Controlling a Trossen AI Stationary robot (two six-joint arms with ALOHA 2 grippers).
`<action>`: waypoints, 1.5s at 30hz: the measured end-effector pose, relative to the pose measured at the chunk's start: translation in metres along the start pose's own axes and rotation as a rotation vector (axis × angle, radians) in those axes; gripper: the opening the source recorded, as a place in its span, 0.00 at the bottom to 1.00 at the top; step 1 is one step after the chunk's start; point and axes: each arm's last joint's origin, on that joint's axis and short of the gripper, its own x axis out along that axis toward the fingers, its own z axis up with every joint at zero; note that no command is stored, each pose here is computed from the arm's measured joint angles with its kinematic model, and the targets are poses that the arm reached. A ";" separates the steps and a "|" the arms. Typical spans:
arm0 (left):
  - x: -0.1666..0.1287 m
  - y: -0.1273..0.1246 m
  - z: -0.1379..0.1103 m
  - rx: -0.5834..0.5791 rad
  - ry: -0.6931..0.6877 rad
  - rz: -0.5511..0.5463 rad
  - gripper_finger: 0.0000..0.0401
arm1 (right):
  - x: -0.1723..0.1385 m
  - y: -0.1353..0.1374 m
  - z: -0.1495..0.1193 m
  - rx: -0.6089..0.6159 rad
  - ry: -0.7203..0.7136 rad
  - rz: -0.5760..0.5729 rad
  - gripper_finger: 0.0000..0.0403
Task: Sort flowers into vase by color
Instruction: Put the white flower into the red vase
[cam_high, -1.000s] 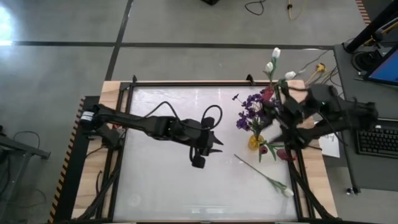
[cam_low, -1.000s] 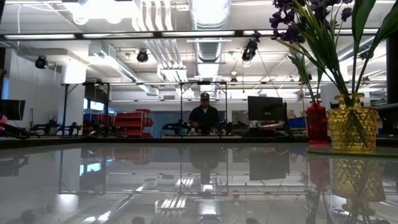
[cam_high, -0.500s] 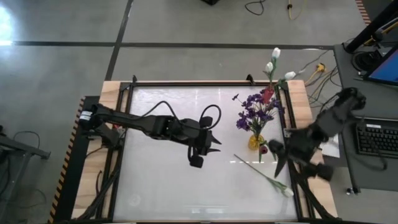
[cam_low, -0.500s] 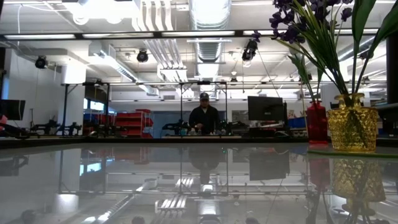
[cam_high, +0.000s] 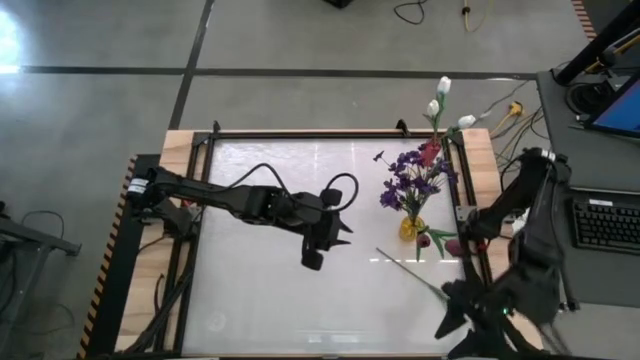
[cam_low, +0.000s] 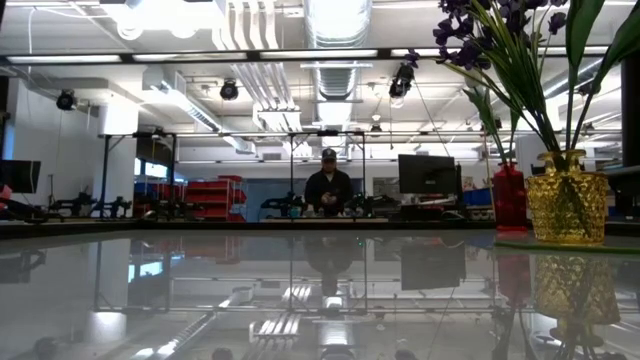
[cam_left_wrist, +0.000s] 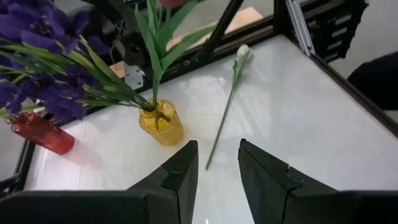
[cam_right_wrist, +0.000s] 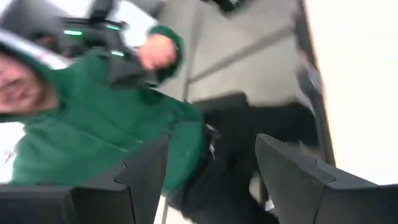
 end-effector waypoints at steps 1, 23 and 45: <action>0.000 0.000 -0.001 0.007 0.008 -0.002 0.25 | 0.003 0.000 -0.007 0.051 0.019 -0.044 0.58; -0.001 -0.003 -0.010 0.035 0.107 -0.031 0.25 | 0.068 -0.103 -0.091 0.376 0.397 -1.313 0.58; -0.001 -0.011 -0.008 0.028 0.095 -0.051 0.25 | 0.052 -0.175 -0.113 0.458 0.463 -1.113 0.53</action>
